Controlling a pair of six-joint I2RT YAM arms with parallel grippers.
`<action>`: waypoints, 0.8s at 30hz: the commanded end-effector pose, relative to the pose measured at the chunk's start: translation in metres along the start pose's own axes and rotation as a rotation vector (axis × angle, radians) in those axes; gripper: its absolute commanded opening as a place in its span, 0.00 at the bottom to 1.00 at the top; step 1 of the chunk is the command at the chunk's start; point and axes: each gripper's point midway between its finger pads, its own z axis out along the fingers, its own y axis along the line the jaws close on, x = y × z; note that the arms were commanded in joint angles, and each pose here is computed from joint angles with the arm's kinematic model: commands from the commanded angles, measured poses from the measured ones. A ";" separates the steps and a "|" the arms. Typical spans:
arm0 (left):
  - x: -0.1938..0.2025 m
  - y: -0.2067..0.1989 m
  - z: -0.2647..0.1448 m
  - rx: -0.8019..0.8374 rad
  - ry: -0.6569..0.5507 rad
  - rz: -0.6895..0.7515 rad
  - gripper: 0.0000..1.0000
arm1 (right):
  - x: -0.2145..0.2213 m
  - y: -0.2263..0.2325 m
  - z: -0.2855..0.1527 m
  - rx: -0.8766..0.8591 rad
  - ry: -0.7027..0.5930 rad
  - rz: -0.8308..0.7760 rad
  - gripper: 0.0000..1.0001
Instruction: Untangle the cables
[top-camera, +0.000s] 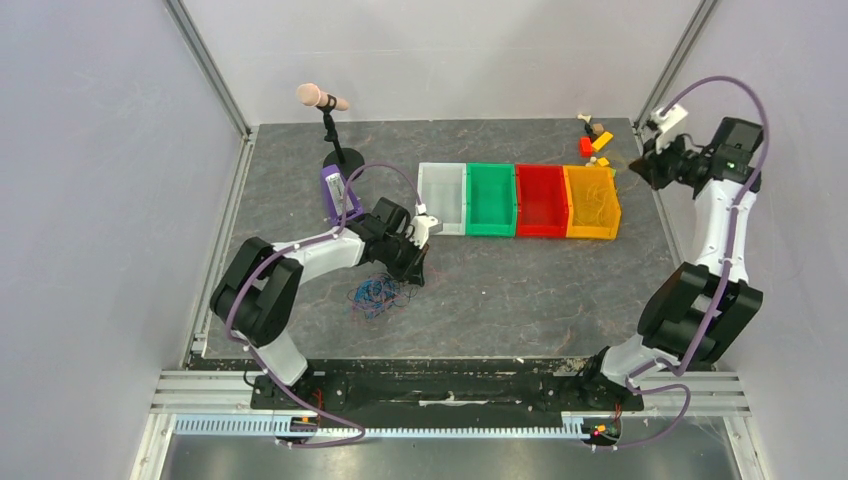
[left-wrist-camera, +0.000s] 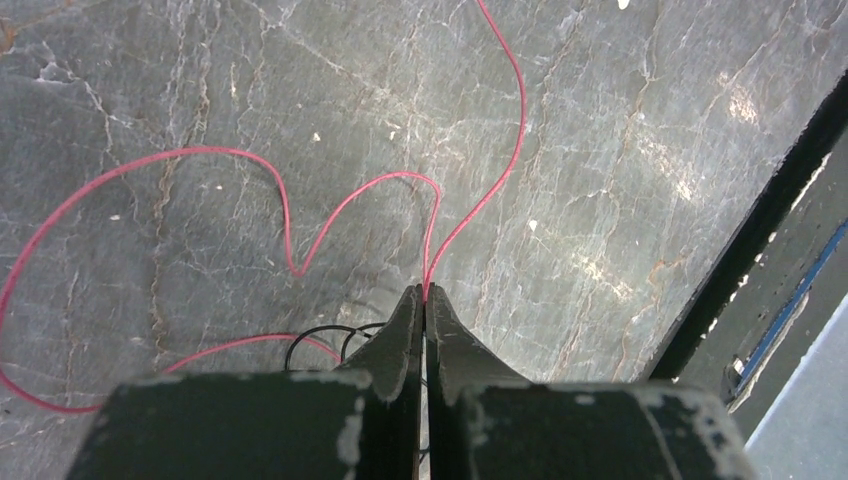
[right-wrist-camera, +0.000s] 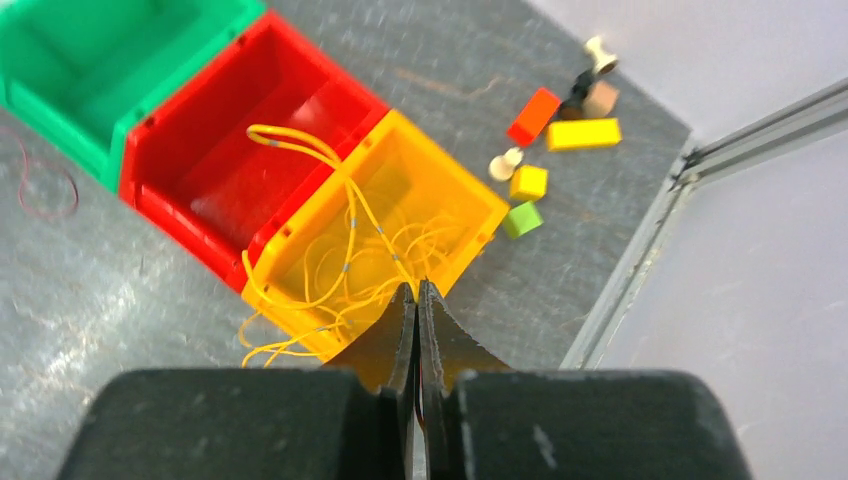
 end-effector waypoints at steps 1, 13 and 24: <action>-0.006 -0.007 -0.010 0.028 -0.039 0.067 0.02 | -0.077 -0.022 -0.020 0.051 -0.211 0.055 0.00; -0.004 -0.008 -0.015 0.020 -0.049 0.070 0.02 | -0.110 -0.066 -0.002 0.119 -0.402 0.245 0.00; -0.004 -0.003 -0.016 0.011 -0.051 0.040 0.02 | 0.026 -0.030 0.072 0.163 -0.093 0.163 0.00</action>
